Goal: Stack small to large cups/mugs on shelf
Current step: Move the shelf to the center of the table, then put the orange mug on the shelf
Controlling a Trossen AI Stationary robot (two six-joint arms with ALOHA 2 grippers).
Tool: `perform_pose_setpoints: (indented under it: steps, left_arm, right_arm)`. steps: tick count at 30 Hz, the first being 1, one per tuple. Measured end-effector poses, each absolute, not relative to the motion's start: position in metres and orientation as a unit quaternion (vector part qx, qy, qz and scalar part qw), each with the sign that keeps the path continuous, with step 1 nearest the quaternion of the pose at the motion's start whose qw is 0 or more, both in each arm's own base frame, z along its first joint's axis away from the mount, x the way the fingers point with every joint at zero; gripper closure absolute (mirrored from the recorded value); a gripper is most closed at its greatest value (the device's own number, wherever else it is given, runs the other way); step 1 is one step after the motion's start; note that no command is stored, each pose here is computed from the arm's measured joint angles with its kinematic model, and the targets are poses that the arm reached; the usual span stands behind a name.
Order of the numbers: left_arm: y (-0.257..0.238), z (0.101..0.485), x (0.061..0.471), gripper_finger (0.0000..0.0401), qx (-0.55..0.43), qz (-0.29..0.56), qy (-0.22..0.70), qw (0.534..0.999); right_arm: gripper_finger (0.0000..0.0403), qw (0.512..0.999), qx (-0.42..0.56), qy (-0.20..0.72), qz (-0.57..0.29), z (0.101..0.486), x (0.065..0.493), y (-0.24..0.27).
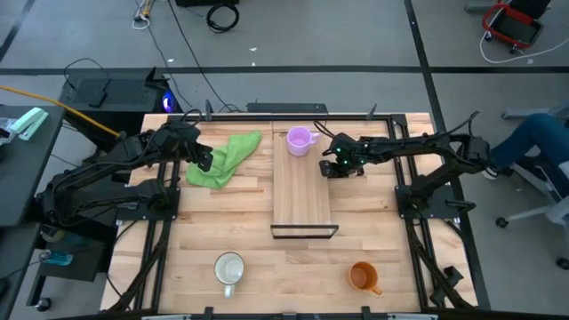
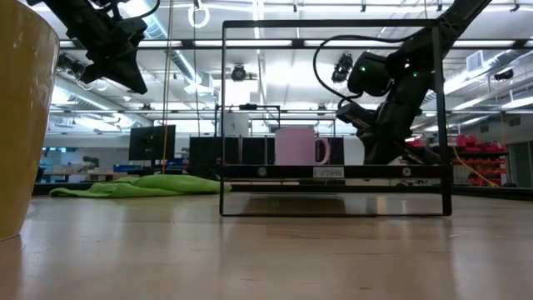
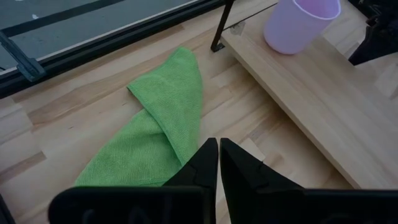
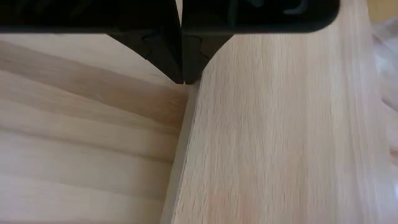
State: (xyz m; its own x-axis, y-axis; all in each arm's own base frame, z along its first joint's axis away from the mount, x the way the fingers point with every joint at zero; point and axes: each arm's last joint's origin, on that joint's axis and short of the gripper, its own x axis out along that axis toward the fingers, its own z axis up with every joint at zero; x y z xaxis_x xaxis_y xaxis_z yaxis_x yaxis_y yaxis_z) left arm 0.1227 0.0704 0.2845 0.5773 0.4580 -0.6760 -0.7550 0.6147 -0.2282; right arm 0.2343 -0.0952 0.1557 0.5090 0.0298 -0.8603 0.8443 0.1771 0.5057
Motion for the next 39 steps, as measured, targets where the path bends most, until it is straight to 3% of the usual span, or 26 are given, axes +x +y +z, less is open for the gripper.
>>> perform_pose_setpoints:
  steps: [33,39]
  left_arm:
    - [0.07,0.284,0.123,0.0373,-0.256,0.357,0.29,0.85]
    - [0.068,0.28,0.118,0.0377,-0.283,0.369,0.312,0.828]
  right_arm:
    - [0.0401,0.662,0.564,0.396,-0.294,0.154,0.241,-0.086]
    - [0.0393,0.668,0.561,0.409,-0.268,0.167,0.232,-0.08]
